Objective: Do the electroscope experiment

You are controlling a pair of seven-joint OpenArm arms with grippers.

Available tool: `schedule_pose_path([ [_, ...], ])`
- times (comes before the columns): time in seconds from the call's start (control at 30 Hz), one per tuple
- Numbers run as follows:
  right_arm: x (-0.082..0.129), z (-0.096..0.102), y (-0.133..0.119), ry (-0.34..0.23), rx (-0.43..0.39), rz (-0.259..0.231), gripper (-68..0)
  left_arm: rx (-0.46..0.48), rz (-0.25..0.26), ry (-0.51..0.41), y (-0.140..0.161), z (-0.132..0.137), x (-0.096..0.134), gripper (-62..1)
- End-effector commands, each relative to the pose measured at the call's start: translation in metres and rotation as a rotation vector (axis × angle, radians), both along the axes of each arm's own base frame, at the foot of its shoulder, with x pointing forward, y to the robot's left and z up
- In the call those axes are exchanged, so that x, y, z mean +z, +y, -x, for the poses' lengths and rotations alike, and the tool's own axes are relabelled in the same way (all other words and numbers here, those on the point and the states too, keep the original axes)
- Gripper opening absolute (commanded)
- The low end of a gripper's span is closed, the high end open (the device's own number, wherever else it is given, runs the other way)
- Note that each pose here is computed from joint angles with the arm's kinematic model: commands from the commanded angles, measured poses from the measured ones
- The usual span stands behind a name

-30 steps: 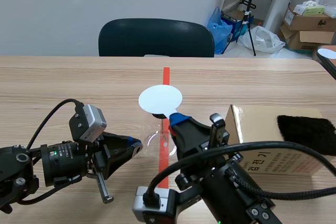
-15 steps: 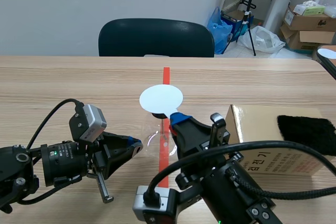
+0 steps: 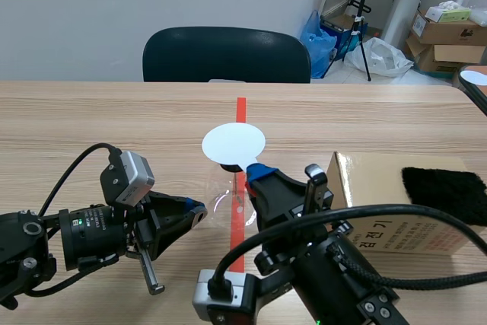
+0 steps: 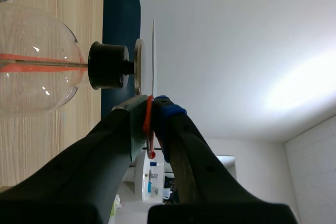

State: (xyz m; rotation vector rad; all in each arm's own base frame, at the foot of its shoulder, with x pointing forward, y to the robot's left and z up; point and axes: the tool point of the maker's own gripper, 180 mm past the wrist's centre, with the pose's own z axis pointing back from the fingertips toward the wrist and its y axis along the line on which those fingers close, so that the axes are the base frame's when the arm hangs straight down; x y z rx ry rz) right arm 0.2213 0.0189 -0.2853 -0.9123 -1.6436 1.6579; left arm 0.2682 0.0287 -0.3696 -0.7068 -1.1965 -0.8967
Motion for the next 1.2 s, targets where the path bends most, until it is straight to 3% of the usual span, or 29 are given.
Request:
schedule_pose_path([
  [0.0, 0.007, -0.008, -0.005, -0.03, -0.018, -0.005, -66.6, 0.005, 0.024, -0.022, 0.0, -0.004, 0.009, -58.1],
  [0.6, 0.008, -0.011, -0.009, -0.034, -0.046, -0.006, -66.6, 0.005, 0.024, -0.022, 0.0, -0.004, 0.009, -58.1],
  [1.17, 0.016, -0.036, -0.043, -0.064, -0.248, -0.016, -66.6, 0.005, 0.026, -0.023, -0.001, -0.004, 0.01, -58.1],
])
